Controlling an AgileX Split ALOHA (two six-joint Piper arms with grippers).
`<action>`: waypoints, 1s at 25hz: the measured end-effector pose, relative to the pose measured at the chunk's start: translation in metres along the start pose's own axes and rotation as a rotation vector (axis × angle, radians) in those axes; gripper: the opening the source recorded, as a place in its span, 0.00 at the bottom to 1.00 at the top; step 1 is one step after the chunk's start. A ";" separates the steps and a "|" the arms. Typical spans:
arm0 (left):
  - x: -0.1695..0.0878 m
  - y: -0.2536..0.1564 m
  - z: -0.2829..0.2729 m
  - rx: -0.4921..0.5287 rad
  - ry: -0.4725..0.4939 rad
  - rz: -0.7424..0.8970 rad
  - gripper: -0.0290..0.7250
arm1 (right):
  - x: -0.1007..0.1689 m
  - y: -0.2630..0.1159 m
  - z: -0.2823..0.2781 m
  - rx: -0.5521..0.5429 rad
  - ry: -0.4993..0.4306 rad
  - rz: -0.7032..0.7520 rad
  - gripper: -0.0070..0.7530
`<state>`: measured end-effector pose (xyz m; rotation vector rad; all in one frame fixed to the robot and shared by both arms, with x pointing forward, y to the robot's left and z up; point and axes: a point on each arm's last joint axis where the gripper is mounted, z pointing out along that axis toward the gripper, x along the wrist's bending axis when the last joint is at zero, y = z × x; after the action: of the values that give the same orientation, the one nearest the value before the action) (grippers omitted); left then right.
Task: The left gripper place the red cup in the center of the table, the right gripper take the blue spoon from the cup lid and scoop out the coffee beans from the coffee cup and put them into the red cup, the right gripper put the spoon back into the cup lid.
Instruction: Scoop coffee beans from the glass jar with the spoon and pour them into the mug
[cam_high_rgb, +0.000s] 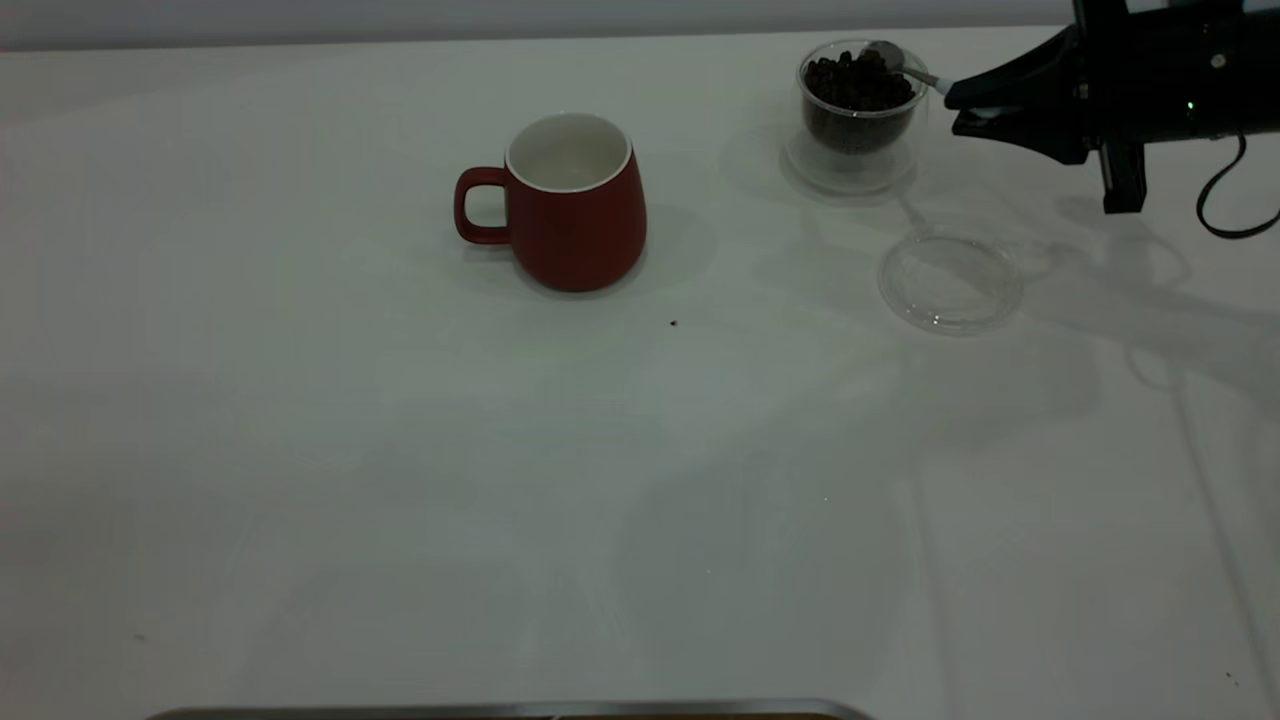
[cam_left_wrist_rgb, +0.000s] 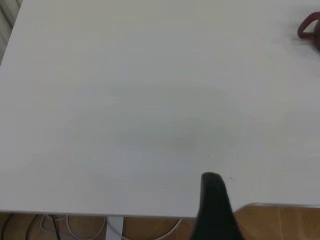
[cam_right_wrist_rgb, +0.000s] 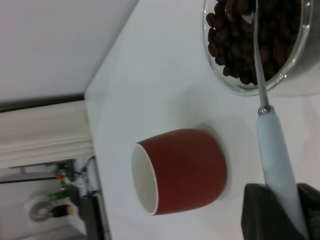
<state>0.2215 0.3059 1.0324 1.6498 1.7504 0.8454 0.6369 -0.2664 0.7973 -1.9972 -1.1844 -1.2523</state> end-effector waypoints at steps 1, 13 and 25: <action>0.000 0.000 0.000 0.000 0.000 -0.001 0.82 | -0.001 0.000 0.000 0.003 0.008 0.015 0.16; 0.000 0.000 0.000 0.000 0.000 -0.001 0.82 | -0.005 -0.001 -0.004 0.049 0.130 0.074 0.16; 0.000 0.000 0.000 0.000 0.000 -0.001 0.82 | -0.009 -0.001 0.006 0.024 0.024 0.008 0.16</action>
<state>0.2215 0.3059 1.0324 1.6486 1.7512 0.8449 0.6368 -0.2648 0.7863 -1.9626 -1.1729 -1.2488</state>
